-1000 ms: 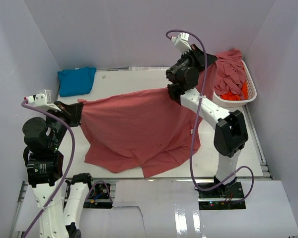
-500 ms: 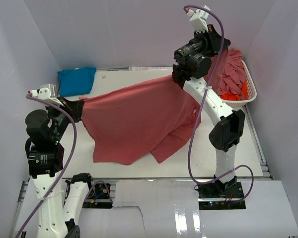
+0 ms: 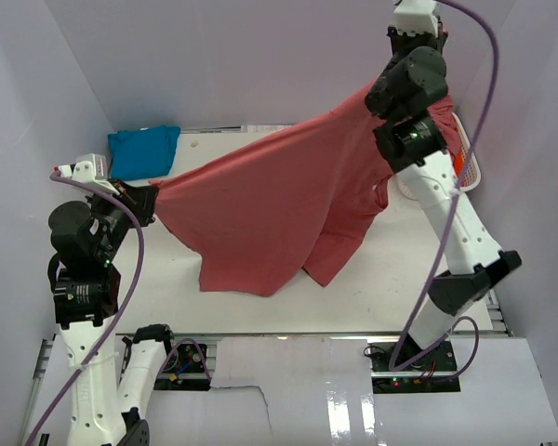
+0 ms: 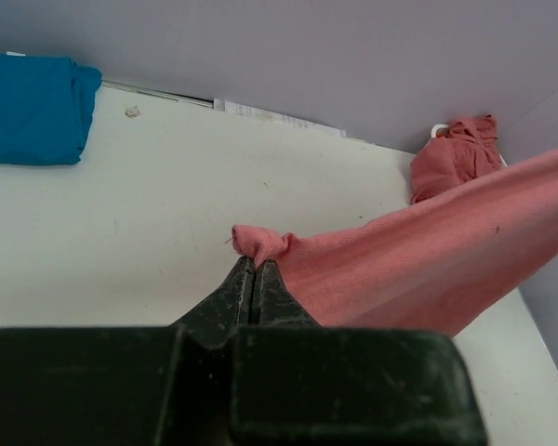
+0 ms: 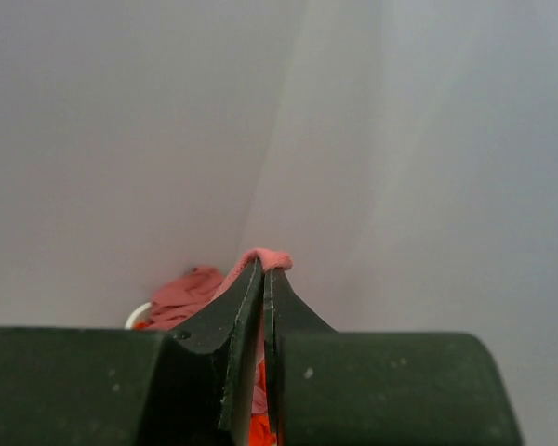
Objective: Fold and stack the t-shirts
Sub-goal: Flatten out the tshirt
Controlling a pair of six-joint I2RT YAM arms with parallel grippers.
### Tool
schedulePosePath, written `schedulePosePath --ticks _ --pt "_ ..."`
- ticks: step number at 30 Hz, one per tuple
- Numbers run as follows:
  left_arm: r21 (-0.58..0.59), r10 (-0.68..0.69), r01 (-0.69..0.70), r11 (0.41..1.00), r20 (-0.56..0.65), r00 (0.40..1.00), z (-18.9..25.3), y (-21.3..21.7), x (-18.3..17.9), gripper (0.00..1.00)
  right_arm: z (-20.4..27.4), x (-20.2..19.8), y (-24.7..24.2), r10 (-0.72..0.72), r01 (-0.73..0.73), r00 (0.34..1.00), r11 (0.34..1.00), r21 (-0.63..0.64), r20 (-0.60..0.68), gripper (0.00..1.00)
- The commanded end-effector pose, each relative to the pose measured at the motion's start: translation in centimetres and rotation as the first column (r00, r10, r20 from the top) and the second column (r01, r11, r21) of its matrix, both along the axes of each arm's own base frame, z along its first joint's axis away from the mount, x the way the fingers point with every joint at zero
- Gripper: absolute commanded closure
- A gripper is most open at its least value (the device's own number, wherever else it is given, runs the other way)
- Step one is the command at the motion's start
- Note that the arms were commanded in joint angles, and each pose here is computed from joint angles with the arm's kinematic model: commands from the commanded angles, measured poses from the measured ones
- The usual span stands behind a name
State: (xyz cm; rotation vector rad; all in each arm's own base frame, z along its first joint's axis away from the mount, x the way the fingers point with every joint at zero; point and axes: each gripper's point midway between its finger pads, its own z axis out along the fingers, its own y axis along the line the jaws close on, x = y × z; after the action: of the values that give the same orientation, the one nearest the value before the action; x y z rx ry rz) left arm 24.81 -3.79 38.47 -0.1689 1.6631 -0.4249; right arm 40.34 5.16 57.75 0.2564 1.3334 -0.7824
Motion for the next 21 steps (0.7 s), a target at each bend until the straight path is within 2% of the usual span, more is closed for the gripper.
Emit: schedulePosePath --ticks 1,4,5,7,11,17,21 --pt "-0.004 0.020 -0.020 1.000 0.029 0.999 0.5 0.4 0.2 1.00 -2.5 1.2 3.0 0.344 -0.340 0.938 0.936 0.096 -0.032 0.92" --pt "-0.005 0.028 -0.028 1.000 0.027 0.999 0.5 0.5 0.3 1.00 -4.9 2.2 3.7 0.487 -0.474 0.870 0.868 0.151 -0.069 0.92" --pt "-0.006 0.028 -0.028 1.000 0.028 0.999 0.6 0.5 0.4 1.00 -5.1 2.7 3.5 0.571 -0.554 0.818 0.814 0.176 -0.068 0.92" --pt "-0.006 0.025 -0.025 1.000 0.031 0.999 0.8 0.4 0.4 1.00 -7.3 3.0 3.2 0.681 -0.635 0.731 0.700 0.327 -0.041 0.92" --pt "-0.009 0.024 -0.024 1.000 0.033 0.999 0.8 0.4 0.3 1.00 -9.8 2.6 2.2 0.772 -0.690 0.636 0.576 0.438 -0.012 0.92" --pt "-0.010 0.025 -0.025 1.000 0.019 1.000 0.2 0.4 0.2 1.00 -9.9 0.2 1.6 0.788 -0.705 0.616 0.551 0.446 0.000 0.92" --pt "0.003 0.024 -0.024 1.000 0.014 1.000 0.0 0.4 0.0 1.00 -8.3 -1.4 0.3 0.761 -0.688 0.649 0.589 0.424 -0.004 0.92"
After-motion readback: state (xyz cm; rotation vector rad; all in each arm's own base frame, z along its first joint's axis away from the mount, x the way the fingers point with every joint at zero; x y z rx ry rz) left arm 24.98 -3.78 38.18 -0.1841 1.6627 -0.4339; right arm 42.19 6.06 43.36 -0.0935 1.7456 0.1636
